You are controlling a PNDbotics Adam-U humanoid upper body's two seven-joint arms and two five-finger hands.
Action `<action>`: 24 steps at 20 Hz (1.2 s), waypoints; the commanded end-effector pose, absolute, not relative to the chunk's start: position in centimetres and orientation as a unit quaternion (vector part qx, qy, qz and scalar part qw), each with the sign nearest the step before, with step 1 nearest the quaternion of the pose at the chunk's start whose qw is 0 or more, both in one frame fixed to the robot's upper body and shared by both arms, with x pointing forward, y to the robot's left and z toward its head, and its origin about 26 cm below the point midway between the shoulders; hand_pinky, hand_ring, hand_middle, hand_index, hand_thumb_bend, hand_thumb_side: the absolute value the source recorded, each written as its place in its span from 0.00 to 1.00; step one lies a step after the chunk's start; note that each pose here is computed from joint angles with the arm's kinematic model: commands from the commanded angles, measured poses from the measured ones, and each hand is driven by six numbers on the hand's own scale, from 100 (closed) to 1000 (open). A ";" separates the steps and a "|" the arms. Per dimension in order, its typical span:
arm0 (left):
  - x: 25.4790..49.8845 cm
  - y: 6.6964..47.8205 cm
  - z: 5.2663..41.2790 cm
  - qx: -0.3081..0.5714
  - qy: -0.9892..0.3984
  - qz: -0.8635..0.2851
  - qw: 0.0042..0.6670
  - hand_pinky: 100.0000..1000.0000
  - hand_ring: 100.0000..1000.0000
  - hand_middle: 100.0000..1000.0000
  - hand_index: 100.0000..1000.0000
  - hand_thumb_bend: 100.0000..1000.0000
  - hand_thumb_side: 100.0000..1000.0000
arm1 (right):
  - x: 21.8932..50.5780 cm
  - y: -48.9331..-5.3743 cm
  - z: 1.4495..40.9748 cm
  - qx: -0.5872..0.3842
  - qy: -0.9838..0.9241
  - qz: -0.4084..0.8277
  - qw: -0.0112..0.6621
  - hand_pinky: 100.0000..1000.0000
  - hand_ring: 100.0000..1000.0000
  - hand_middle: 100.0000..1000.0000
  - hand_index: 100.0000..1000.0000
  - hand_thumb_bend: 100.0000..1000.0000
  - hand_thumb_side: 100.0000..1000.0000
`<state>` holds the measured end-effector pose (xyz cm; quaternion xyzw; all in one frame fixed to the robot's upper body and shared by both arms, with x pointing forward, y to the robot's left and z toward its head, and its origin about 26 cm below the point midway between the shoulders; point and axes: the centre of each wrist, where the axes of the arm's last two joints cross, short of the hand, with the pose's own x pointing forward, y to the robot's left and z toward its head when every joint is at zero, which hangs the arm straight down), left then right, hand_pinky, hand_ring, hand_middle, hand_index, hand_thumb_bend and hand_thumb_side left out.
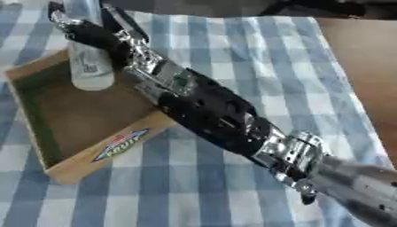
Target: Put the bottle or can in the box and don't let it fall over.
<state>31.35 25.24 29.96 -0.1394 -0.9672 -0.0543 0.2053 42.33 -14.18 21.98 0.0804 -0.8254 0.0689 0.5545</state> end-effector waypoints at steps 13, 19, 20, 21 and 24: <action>30.9 25.7 30.3 -0.128 -0.969 -0.066 0.201 0.82 1.00 0.67 0.64 0.00 0.54 | 42.1 -14.5 21.8 0.014 -0.806 0.243 0.540 0.95 0.97 1.00 0.86 0.17 0.20; 30.9 25.9 30.2 -0.122 -0.969 -0.071 0.204 0.82 1.00 0.67 0.64 0.00 0.55 | 41.2 -14.8 23.1 -0.004 -0.805 0.258 0.534 0.99 1.00 1.00 0.89 0.16 0.29; 30.9 25.9 30.1 -0.121 -0.968 -0.072 0.206 0.82 1.00 0.67 0.64 0.00 0.55 | 41.0 -14.9 23.3 -0.004 -0.804 0.262 0.533 1.00 1.00 1.00 0.90 0.16 0.29; 30.9 26.0 30.1 -0.120 -0.968 -0.074 0.207 0.82 1.00 0.67 0.64 0.00 0.55 | 40.8 -15.0 23.5 -0.001 -0.803 0.266 0.533 1.00 1.00 1.00 0.90 0.16 0.28; 30.9 26.0 29.9 -0.118 -0.967 -0.079 0.210 0.82 1.00 0.67 0.64 0.00 0.56 | 40.4 -15.4 24.0 0.007 -0.798 0.277 0.536 1.00 1.00 1.00 0.90 0.17 0.26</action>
